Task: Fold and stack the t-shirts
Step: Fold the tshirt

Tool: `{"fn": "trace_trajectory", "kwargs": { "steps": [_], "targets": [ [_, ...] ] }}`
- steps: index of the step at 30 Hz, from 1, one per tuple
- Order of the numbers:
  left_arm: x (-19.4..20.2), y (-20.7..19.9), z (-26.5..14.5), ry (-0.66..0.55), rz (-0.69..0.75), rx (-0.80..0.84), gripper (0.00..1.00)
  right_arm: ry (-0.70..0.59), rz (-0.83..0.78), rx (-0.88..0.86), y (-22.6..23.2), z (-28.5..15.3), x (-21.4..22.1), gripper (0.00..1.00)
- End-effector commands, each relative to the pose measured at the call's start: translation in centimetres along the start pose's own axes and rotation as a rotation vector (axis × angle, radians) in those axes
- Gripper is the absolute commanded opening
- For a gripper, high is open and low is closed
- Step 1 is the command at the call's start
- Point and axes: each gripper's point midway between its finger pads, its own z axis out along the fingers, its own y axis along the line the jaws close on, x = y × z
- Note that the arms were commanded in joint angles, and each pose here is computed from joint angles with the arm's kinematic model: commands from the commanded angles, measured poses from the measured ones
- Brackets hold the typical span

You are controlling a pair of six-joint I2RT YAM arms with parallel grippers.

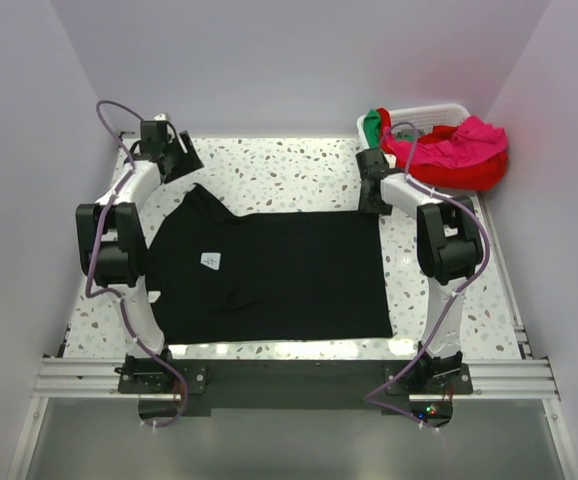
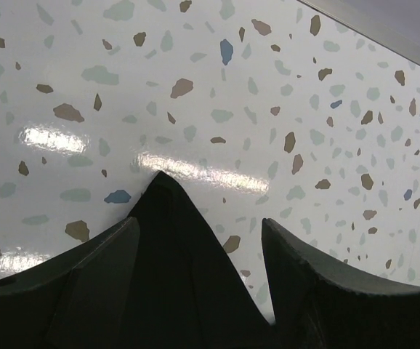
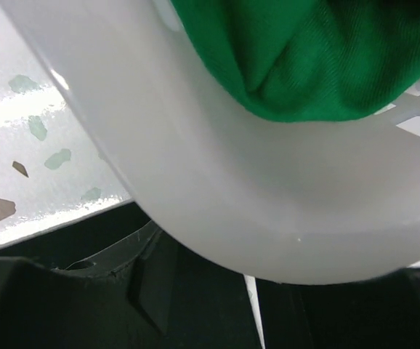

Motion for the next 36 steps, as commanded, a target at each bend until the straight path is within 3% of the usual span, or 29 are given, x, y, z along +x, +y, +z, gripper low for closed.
{"fn": "trace_trajectory", "kwargs": {
  "steps": [1,14,19,26,36],
  "targets": [
    [-2.2,-0.8,0.7,-0.059,0.031,0.042,0.73,-0.063,0.045,-0.021,0.4,0.5,-1.5,0.47],
    [-1.2,-0.2,2.8,-0.039,0.021,0.033,0.69,0.012,0.052,-0.055,1.1,2.2,0.0,0.42],
    [-0.3,0.5,4.5,-0.005,-0.005,0.003,0.65,0.05,0.05,-0.055,1.1,2.5,1.2,0.26],
    [0.4,1.4,6.3,0.012,-0.031,-0.035,0.59,0.075,0.042,-0.067,1.1,2.3,2.3,0.15],
    [0.7,2.0,7.6,0.012,-0.041,-0.064,0.49,0.092,0.039,-0.08,1.1,1.9,2.7,0.15]
  ]
}}
